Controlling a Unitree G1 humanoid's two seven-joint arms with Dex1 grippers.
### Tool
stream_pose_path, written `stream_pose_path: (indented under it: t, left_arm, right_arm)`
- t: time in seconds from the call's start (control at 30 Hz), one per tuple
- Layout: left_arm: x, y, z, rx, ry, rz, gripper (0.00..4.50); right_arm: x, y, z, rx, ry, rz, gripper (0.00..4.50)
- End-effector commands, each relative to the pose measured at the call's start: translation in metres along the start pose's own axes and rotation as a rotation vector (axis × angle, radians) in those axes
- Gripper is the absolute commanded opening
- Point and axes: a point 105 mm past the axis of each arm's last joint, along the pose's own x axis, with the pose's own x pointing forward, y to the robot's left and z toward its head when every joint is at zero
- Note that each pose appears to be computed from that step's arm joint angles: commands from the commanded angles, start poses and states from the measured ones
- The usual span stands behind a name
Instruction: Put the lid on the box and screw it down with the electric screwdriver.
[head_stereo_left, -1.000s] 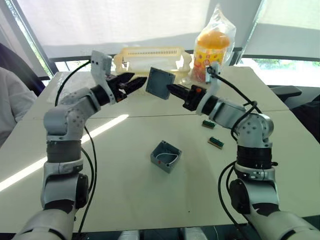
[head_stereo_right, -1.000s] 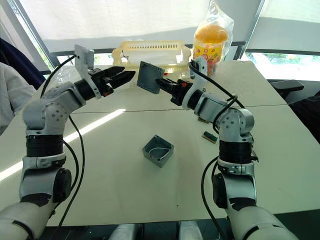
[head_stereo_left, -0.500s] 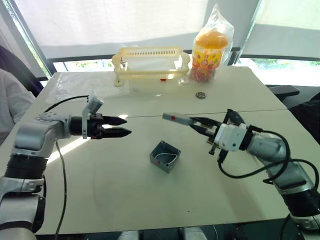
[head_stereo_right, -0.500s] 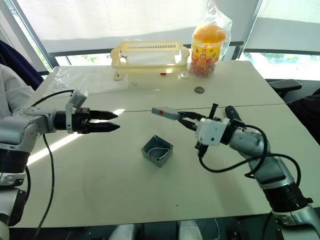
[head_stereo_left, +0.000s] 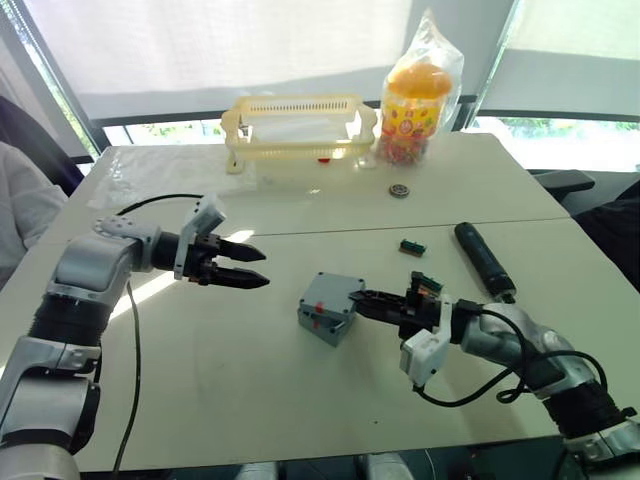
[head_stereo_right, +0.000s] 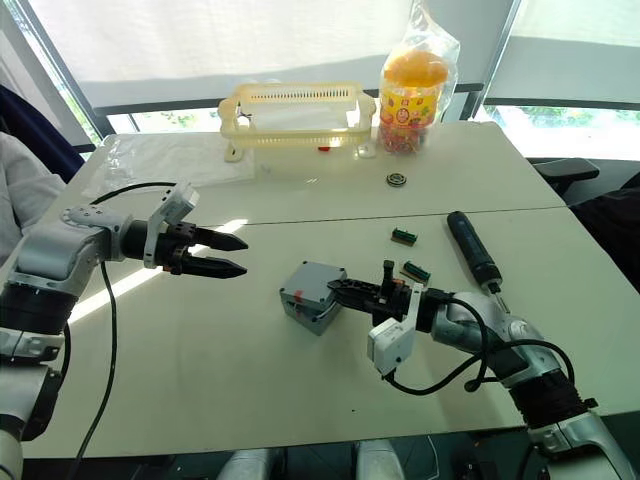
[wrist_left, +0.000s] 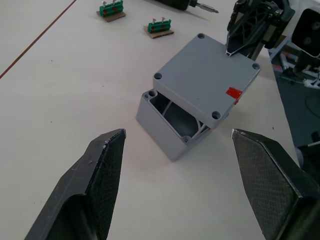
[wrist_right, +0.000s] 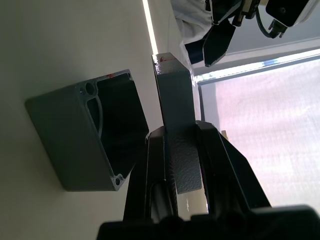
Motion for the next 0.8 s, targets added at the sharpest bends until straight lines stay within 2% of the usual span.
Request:
stream_pose_path:
  t: [0.03, 0.27, 0.5, 0.8]
  left_arm:
    - [0.000, -0.003, 0.017, 0.080, -0.012, -0.002, 3.46]
    - [0.011, -0.005, 0.022, 0.115, -0.023, -0.015, 3.46]
    - [0.016, -0.004, 0.022, 0.122, -0.025, -0.021, 3.46]
    - [0.022, -0.002, 0.024, 0.130, -0.034, -0.024, 3.46]
  right_arm:
    - [0.007, -0.005, -0.003, -0.017, 0.014, -0.033, 0.13]
    - [0.012, 0.003, -0.008, -0.013, 0.076, -0.035, 0.13]
    - [0.011, 0.008, -0.002, -0.003, 0.078, -0.043, 0.13]
    - [0.008, -0.001, 0.000, -0.015, 0.101, -0.102, 0.13]
